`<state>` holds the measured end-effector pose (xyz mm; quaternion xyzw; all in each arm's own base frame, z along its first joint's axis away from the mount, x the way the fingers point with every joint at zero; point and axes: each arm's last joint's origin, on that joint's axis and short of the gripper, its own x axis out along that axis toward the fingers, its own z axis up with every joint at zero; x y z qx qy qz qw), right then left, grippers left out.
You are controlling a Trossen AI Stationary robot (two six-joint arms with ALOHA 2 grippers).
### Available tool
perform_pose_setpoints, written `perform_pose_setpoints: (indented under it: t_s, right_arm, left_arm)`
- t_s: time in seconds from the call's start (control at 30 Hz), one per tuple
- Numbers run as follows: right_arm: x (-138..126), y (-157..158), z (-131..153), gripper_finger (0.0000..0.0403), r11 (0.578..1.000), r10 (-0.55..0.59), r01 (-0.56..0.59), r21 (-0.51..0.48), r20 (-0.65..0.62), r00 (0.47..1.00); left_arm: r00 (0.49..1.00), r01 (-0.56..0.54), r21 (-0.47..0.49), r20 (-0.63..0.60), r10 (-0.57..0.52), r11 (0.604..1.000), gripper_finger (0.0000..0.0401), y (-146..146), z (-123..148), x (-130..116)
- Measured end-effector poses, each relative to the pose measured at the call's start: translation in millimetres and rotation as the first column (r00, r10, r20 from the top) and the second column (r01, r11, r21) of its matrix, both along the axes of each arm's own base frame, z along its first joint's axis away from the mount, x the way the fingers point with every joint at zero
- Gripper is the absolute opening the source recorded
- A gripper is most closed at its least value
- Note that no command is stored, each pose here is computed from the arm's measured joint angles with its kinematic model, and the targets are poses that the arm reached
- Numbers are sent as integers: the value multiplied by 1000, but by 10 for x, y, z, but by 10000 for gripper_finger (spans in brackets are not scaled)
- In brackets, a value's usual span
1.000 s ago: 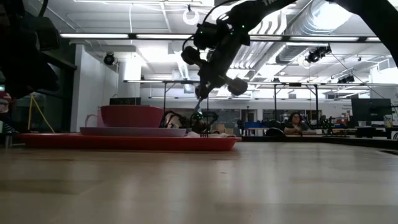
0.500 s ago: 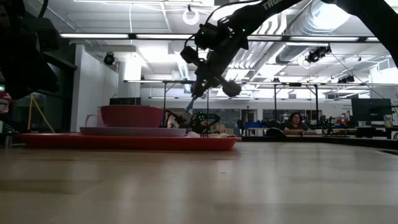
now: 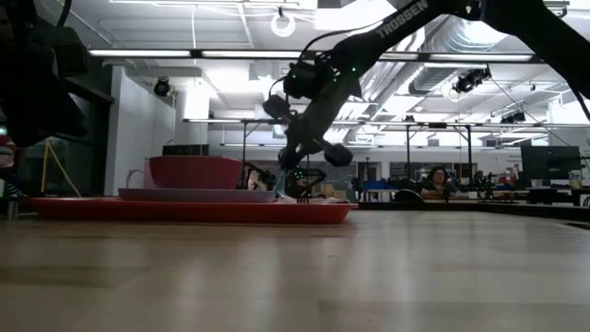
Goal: Set up tray
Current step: Put the blue spoon on the brown napkin beside the blue fork on the red tray
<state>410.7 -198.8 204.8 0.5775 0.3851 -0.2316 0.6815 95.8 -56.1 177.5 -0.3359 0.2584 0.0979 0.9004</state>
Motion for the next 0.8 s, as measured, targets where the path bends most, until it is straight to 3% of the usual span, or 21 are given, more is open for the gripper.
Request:
perform_pose_setpoints:
  t_s: [0.37, 0.8]
  right_arm:
    - [34, -55, -256, 0, 999, 31, -30, 43, -28, 999]
    - [20, -90, -268, 0, 999, 41, -40, 23, -29, 999]
  left_arm:
    - [1000, -10, -22, 1, 10, 1000, 129, -2, 2, 1]
    - [1000, -11, -25, 1, 11, 1000, 129, -2, 2, 1]
